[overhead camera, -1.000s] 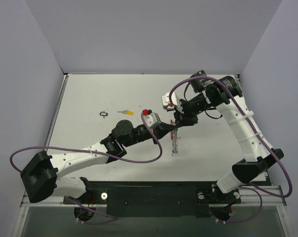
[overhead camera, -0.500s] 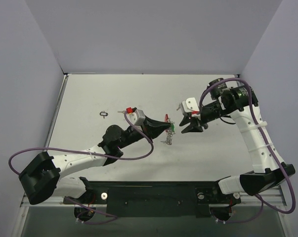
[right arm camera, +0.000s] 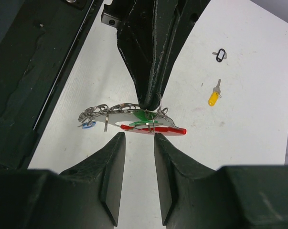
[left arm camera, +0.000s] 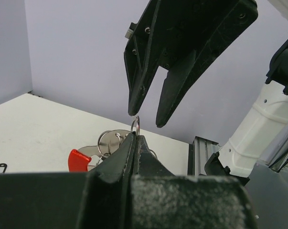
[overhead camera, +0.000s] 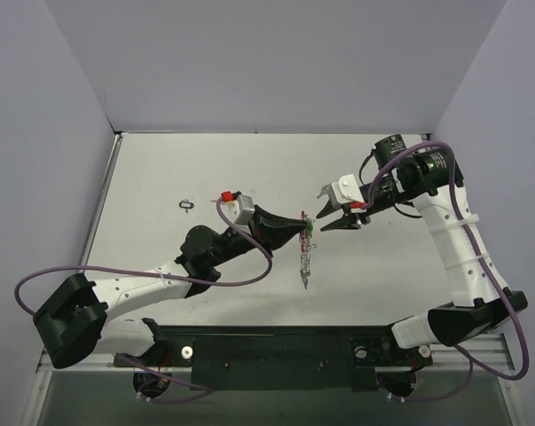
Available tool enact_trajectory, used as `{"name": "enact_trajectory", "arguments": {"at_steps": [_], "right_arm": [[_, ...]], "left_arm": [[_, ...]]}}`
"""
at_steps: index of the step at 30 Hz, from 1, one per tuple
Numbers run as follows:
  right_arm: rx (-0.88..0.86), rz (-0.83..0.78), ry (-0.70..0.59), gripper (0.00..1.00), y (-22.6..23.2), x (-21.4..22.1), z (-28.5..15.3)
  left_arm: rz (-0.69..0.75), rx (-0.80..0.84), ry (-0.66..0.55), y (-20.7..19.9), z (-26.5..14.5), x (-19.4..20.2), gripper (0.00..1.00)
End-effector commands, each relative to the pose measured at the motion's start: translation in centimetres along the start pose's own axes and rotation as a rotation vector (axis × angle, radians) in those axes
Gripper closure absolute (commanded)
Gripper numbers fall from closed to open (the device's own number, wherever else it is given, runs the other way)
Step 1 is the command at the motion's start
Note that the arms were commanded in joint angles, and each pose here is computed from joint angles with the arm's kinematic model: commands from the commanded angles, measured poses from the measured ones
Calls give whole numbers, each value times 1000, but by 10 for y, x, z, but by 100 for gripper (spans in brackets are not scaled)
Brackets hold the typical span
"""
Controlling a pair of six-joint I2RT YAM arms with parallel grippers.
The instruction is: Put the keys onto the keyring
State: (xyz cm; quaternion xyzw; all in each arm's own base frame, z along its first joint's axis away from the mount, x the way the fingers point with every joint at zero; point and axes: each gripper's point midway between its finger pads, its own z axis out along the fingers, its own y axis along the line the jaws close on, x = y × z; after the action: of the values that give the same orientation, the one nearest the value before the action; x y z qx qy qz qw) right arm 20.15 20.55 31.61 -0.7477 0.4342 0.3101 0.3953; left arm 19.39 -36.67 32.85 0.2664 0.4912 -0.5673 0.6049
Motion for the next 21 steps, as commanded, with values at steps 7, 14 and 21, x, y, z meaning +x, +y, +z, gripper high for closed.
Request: {"name": "enact_trajectory", "arguments": {"at_steps": [7, 14, 21], "right_arm": [[-122, 199, -67, 77, 35, -15, 1], [-127, 208, -69, 82, 34, -17, 2], [-139, 214, -77, 85, 37, -20, 5]], "left_arm": [[13, 76, -124, -19, 5, -41, 100], [-3, 82, -131, -18, 7, -40, 100], [-7, 81, -131, -17, 8, -39, 100]]}}
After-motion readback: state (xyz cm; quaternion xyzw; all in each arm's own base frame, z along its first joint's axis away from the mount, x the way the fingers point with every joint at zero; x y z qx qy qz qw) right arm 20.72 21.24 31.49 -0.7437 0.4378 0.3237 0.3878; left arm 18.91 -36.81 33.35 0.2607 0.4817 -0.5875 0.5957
